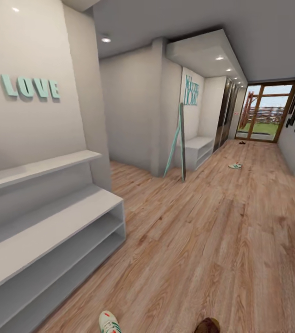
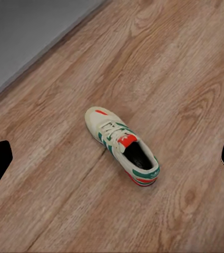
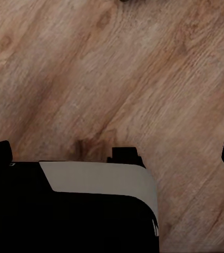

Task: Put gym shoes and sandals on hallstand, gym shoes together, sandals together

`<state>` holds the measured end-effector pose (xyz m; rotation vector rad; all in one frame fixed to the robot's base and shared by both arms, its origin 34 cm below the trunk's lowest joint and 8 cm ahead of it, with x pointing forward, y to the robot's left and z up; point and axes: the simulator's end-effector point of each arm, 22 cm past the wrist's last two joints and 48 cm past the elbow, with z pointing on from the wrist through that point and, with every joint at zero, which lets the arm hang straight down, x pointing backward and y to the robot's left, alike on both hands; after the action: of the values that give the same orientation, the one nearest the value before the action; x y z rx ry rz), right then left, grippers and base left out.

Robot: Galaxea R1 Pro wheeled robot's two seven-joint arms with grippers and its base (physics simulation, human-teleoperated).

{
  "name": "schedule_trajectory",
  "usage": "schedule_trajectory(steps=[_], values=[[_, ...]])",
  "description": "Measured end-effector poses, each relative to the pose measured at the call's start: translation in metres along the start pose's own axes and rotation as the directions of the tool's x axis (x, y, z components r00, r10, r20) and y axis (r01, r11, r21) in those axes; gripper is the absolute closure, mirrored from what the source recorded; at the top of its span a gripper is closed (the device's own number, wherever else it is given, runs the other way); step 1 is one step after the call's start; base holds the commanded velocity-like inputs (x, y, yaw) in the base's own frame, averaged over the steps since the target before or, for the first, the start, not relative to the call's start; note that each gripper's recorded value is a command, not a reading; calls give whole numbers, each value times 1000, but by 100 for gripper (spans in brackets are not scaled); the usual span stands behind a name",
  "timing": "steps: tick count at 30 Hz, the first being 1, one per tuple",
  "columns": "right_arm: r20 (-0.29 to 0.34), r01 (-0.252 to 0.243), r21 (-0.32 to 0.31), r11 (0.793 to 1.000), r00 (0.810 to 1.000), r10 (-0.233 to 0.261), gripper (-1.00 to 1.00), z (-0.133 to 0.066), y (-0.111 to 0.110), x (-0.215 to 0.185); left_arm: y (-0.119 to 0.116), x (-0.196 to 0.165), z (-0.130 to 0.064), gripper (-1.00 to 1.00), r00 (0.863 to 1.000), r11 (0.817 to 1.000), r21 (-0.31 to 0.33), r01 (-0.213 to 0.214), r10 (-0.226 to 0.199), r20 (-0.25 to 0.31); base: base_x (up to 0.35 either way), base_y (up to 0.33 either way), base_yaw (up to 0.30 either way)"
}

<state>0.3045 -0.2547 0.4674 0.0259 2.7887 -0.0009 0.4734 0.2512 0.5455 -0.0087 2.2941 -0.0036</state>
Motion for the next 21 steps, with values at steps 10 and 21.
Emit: schedule_trajectory(steps=[10, 21], values=[[0, 0, 1, 1000, 1000, 0, -100, 0, -1, 0, 4, 0, 0, -100, 1000, 1000, -6, 0, 0, 1, 0, 0, -300], [0, 0, 1, 1000, 1000, 0, -100, 0, 0, 0, 5, 0, 0, -100, 1000, 1000, -8, -2, 2, 0, 0, 0, -300]])
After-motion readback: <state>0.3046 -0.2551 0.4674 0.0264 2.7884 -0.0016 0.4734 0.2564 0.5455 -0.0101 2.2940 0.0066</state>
